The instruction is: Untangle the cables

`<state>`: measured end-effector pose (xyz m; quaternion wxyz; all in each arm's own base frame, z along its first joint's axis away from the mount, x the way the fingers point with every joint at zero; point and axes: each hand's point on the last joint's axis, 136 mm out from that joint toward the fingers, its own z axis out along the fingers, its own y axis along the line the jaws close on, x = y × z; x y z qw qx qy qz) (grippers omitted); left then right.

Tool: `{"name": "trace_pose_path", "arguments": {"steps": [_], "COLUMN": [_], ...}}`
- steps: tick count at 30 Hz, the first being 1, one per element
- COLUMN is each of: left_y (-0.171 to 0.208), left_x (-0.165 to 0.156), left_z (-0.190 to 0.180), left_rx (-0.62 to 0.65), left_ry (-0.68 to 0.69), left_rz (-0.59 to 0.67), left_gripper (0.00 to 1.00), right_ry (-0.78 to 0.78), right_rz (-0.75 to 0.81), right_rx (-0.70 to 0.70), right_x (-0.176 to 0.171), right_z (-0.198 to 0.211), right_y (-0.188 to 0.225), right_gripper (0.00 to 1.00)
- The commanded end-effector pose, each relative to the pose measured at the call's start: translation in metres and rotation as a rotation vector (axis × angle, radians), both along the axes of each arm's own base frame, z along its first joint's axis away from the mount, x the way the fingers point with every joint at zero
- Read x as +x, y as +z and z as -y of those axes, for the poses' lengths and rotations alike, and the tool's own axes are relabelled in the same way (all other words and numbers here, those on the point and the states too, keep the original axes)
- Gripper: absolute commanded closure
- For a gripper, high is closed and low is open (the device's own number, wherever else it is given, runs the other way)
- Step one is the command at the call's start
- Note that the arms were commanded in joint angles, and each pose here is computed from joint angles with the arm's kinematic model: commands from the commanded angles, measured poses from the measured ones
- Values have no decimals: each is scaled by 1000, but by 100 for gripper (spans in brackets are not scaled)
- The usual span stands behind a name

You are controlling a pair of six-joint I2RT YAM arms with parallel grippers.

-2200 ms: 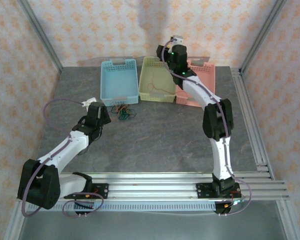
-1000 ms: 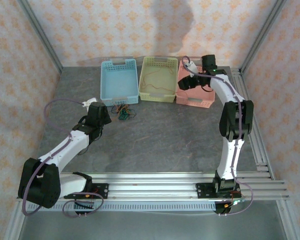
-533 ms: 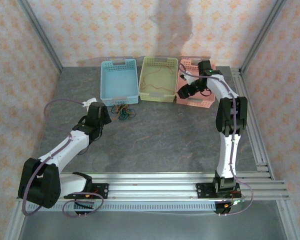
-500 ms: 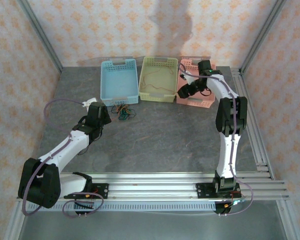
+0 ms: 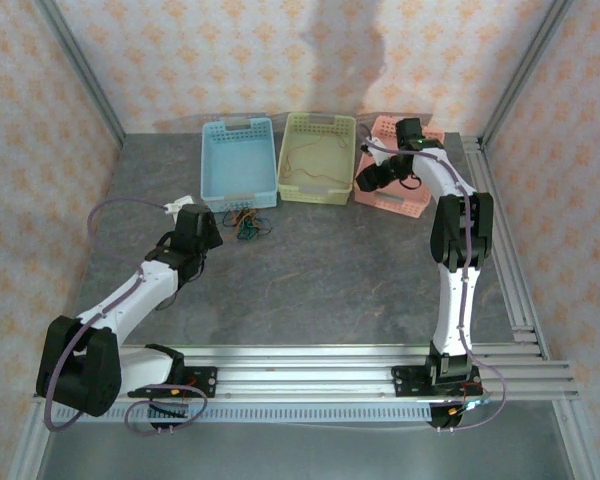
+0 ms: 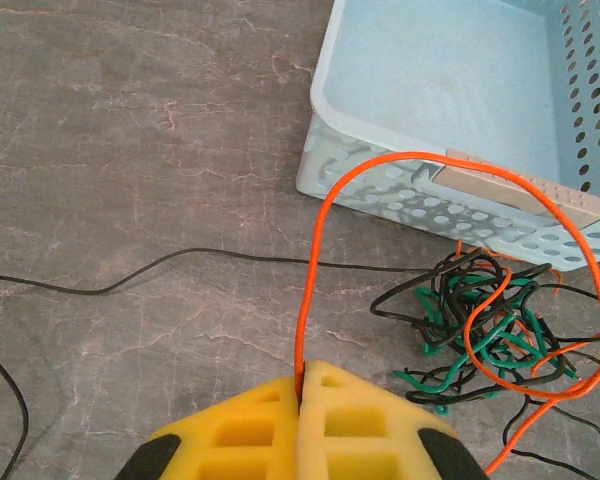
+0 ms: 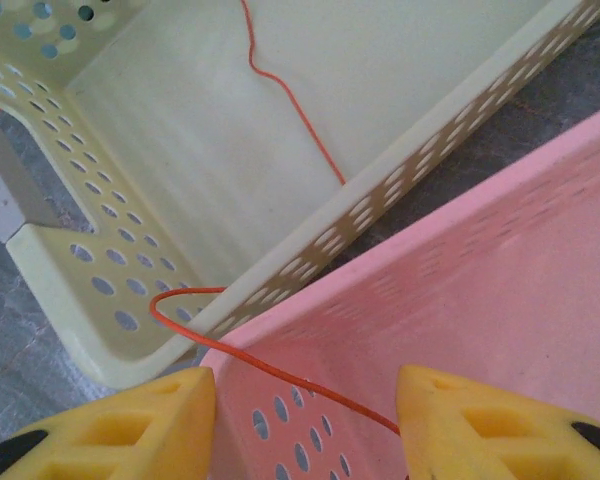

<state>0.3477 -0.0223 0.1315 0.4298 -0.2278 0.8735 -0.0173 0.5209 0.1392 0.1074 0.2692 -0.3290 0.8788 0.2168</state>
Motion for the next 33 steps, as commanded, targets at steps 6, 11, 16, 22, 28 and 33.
{"name": "trace_pose_path", "arguments": {"steps": [6,11,16,22,28,33], "left_y": [3,3,3,3,3,3], "left_x": [1,1,1,1,2,2], "left_z": [0,1,0,1,1,1], "left_rx": [-5,-5,-5,-6,-6,-5], "left_ry": [12,9,10,9,8,9], "left_rz": [16,17,17,19,18,16], "left_gripper": [100,100,100,100,100,100], "right_ry": [-58,-72,-50,-17,8,39], "right_rz": [90,123,105,137,127,79], "right_rx": [-11,-17,56,64,29,-12], "right_x": [11,12,6,2,0,-5], "right_z": [8,11,-1,-10,-16,-25], "right_y": [30,40,40,47,37,18], "right_gripper": [44,44,43,44,44,45]}}
